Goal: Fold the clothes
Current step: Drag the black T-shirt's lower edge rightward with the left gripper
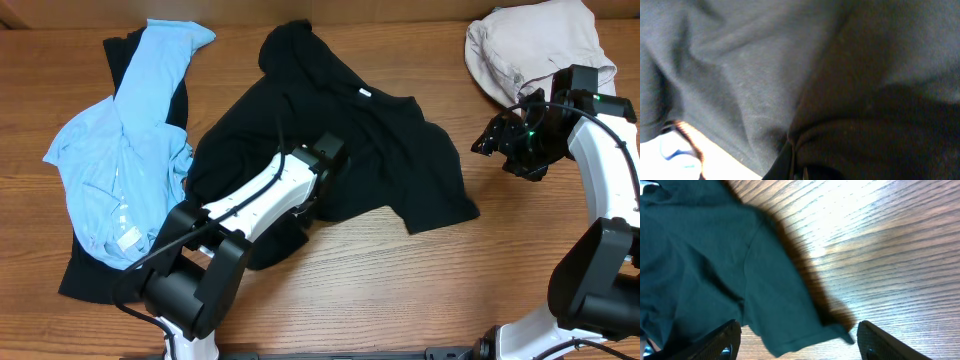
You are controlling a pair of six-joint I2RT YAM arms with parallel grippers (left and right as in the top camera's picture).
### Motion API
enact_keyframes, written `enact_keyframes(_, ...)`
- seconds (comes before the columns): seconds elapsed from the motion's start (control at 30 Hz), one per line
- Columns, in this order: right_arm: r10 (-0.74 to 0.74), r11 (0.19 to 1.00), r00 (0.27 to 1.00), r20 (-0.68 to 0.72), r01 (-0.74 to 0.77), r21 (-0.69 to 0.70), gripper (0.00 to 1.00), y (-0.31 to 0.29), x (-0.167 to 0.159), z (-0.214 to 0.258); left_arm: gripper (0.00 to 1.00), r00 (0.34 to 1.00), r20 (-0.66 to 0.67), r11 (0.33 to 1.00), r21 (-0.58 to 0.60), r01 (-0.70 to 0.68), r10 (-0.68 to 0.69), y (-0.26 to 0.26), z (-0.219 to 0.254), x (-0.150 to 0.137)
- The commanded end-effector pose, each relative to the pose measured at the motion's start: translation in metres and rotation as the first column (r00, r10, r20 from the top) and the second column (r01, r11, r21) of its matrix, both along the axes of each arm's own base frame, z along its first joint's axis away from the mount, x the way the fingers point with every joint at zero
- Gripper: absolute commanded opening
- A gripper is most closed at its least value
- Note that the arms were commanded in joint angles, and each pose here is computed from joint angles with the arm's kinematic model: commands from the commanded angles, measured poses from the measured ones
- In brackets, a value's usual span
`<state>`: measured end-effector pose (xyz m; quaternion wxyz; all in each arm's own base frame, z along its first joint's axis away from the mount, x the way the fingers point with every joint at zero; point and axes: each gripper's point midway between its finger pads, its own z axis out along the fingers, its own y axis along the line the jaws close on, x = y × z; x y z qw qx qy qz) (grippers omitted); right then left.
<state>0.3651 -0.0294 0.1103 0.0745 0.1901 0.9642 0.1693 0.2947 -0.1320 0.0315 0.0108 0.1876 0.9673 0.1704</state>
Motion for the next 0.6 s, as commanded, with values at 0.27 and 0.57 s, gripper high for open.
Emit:
enact_keyframes(0.27,0.01,1.0,0.999,0.052,-0.009,-0.017,0.78,0.0,0.005,0.018,0.73,0.981,0.032,0.981,-0.05,-0.187,0.189,0.025,0.031,0.029)
enact_keyframes(0.57,0.01,1.0,0.999,0.048,-0.009,-0.016,0.78,0.0,0.004,0.018,0.77,1.0,-0.011,0.974,-0.228,0.022,-0.025,-0.041,0.09,0.019)
